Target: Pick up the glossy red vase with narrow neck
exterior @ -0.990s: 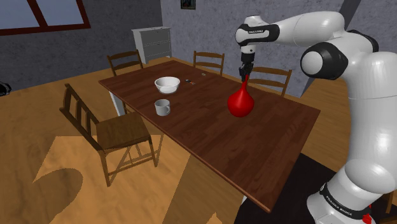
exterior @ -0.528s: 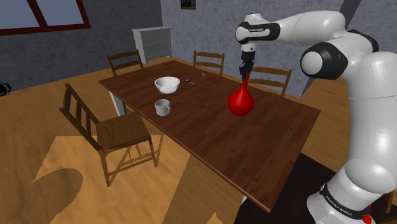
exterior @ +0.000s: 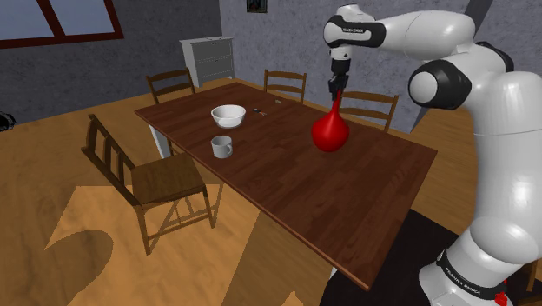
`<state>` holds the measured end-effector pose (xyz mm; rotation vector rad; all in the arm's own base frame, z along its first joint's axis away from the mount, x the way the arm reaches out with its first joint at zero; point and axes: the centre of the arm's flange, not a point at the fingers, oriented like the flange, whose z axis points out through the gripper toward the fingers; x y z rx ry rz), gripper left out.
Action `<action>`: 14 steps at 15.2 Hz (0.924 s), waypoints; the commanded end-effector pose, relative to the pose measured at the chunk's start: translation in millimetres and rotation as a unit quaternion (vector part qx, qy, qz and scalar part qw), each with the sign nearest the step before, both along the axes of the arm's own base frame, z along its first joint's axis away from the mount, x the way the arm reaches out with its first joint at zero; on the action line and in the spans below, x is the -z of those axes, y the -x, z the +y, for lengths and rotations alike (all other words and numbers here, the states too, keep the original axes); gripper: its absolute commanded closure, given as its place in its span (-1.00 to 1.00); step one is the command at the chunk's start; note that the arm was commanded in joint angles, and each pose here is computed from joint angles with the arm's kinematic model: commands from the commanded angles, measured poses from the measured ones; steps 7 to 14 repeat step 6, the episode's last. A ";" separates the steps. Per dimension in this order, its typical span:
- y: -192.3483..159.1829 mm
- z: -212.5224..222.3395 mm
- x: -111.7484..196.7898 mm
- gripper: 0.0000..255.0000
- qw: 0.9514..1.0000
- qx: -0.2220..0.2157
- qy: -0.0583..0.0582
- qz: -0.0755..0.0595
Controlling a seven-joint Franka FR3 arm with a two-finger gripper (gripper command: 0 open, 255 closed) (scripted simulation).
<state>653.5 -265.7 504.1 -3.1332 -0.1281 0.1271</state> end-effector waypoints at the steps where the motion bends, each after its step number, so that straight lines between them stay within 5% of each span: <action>1: -0.2 0.7 -11.8 1.00 1.000 0.000 0.000 -0.001; 14: -0.2 0.7 -28.4 1.00 1.000 0.000 0.000 -0.001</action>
